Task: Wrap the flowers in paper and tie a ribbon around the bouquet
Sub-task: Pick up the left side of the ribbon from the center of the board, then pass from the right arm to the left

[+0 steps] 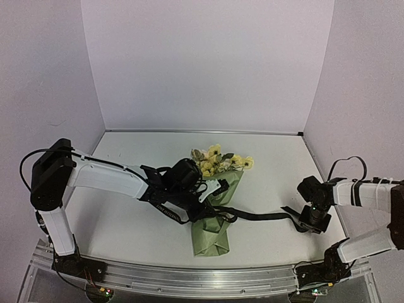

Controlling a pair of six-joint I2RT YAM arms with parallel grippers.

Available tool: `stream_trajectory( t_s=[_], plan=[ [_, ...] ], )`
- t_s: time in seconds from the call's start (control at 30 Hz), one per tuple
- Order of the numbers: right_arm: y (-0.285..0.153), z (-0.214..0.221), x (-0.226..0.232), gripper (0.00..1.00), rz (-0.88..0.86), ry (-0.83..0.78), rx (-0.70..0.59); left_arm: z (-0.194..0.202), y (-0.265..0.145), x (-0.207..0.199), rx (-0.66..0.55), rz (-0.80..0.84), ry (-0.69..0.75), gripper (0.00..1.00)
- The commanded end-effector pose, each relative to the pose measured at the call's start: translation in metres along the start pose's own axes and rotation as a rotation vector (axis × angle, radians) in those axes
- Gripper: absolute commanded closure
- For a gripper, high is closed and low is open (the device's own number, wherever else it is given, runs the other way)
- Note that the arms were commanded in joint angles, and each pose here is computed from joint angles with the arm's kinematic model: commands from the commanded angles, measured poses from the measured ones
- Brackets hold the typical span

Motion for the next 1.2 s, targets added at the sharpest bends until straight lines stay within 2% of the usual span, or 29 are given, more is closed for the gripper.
stream_trajectory(
  t_s=[0.0, 0.1, 0.27, 0.43, 0.67, 0.83, 1.03, 1.17],
  plan=[
    [-0.001, -0.013, 0.010, 0.87, -0.020, 0.006, -0.023, -0.016, -0.007, -0.005, -0.046, 0.004, 0.025, 0.93],
    [-0.009, -0.023, 0.019, 1.00, -0.048, -0.014, -0.043, -0.018, -0.008, -0.005, -0.049, 0.002, 0.031, 0.93],
    [-0.038, -0.046, 0.043, 1.00, -0.153, -0.078, -0.104, -0.021, -0.005, -0.004, -0.050, -0.005, 0.041, 0.91],
    [-0.080, -0.068, 0.087, 1.00, -0.354, -0.149, -0.137, -0.028, -0.003, 0.002, -0.066, -0.039, 0.050, 0.84],
    [-0.120, -0.077, 0.141, 1.00, -0.574, -0.235, -0.123, -0.044, -0.010, 0.005, -0.131, -0.070, 0.052, 0.57],
    [-0.148, -0.071, 0.173, 1.00, -0.699, -0.358, -0.127, -0.056, -0.027, 0.004, -0.201, -0.097, 0.048, 0.37],
    [-0.180, -0.053, 0.203, 1.00, -0.870, -0.509, -0.108, -0.077, -0.058, 0.008, -0.311, -0.144, 0.050, 0.22],
    [-0.206, -0.034, 0.213, 1.00, -0.971, -0.608, -0.081, -0.090, -0.077, 0.020, -0.363, -0.158, 0.053, 0.17]
  ],
)
Point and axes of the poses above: each gripper's point midway between its finger pads, its own y axis out along the fingers, its own x axis along the line the jaws close on, z = x × y, the point moved 2 cm from there along -y, back along the fingers, and after that the axes turned 1 degree about y, right-handed, at the moved point
